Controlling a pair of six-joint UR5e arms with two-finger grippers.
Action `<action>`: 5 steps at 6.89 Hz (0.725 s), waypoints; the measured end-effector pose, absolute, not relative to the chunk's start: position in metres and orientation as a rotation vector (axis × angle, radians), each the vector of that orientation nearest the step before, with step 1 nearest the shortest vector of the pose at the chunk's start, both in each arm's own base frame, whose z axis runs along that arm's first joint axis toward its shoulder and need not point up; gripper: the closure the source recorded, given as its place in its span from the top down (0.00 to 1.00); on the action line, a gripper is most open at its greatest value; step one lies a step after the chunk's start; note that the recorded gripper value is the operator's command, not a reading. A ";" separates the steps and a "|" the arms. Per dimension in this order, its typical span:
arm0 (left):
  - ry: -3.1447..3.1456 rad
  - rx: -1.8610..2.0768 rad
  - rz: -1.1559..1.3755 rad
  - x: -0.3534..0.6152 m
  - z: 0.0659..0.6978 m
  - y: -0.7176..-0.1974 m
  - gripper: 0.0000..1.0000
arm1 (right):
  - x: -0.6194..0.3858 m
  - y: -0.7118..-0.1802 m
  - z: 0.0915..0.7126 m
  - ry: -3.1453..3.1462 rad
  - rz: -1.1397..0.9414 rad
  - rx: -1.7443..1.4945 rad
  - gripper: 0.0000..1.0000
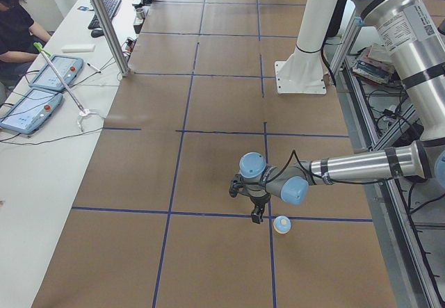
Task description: Place and press bell with both arms
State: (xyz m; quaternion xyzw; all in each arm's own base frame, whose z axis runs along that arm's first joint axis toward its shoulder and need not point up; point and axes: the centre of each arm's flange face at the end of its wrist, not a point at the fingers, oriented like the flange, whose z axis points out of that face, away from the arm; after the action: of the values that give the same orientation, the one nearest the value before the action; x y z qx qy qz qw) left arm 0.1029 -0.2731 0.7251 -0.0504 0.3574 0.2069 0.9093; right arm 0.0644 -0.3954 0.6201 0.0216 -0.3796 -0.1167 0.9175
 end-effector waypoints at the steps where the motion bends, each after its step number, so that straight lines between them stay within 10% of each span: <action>1: 0.728 -0.136 0.451 0.109 0.737 -0.264 1.00 | 0.064 -0.395 0.620 -0.781 -0.241 0.045 1.00; 5: 0.699 -0.236 0.491 0.118 0.772 -0.241 1.00 | 0.064 -0.395 0.614 -0.778 -0.246 0.057 1.00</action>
State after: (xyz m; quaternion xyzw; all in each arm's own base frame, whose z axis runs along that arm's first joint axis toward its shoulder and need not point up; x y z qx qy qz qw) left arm 0.1177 -0.2415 0.7722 -0.1143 0.3383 0.2373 0.9034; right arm 0.0645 -0.3954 0.6135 0.0277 -0.3782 -0.1195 0.9176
